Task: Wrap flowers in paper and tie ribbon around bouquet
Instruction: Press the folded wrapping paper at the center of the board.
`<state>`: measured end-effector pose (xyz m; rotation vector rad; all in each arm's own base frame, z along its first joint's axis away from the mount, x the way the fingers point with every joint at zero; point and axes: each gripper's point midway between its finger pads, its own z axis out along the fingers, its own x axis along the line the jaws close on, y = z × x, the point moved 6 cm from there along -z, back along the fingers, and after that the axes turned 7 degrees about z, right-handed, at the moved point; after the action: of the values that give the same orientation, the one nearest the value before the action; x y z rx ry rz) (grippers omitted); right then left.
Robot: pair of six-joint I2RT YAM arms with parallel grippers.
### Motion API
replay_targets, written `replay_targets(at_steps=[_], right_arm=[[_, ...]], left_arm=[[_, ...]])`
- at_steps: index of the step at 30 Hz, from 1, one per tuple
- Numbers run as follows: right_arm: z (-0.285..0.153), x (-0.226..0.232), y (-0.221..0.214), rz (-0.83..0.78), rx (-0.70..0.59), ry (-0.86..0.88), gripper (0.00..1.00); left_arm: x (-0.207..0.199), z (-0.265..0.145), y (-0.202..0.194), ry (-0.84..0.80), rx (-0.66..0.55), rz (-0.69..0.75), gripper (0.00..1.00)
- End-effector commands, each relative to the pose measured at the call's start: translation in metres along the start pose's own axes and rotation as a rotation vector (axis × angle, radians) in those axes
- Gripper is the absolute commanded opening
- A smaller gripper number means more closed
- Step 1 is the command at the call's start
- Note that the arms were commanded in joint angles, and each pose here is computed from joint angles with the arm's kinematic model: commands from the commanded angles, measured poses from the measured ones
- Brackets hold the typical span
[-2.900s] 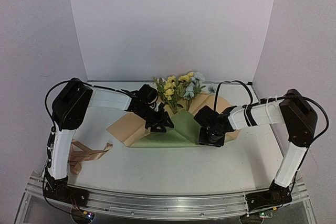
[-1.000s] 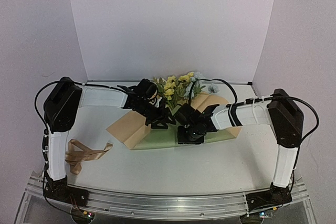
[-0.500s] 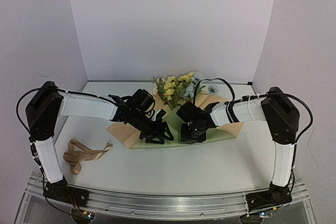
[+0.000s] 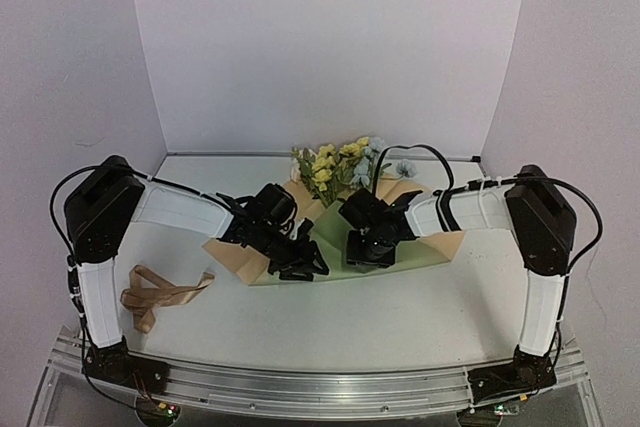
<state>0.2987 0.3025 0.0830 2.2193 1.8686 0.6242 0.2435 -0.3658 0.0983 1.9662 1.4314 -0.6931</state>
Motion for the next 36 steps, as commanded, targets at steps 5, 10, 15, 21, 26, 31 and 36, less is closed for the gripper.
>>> replay_targets(at_steps=[5,10,15,21,26,31,36], right_arm=[[-0.028,-0.005,0.013,0.006,-0.058,0.012,0.48],[-0.044,-0.009,0.011,-0.020,-0.076,0.027,0.48],[-0.039,-0.020,0.005,-0.051,-0.074,-0.013,0.50],[-0.034,-0.014,-0.007,-0.066,-0.043,0.015,0.47],[-0.042,0.002,-0.022,-0.100,-0.064,0.019,0.45],[-0.026,0.004,-0.036,-0.100,-0.013,0.010,0.31],[-0.019,0.004,-0.030,-0.090,-0.027,-0.007,0.26]], left_arm=[[0.023,0.009,0.018,0.012,-0.043,-0.042,0.46],[0.038,0.008,0.022,0.020,-0.044,-0.070,0.46],[0.038,0.006,0.025,0.016,-0.040,-0.072,0.45],[0.042,0.008,0.025,0.015,-0.030,-0.081,0.45],[0.048,0.009,0.024,0.023,-0.023,-0.099,0.45],[0.056,0.009,0.022,0.030,-0.015,-0.128,0.44],[0.061,0.009,0.021,0.035,-0.010,-0.140,0.43]])
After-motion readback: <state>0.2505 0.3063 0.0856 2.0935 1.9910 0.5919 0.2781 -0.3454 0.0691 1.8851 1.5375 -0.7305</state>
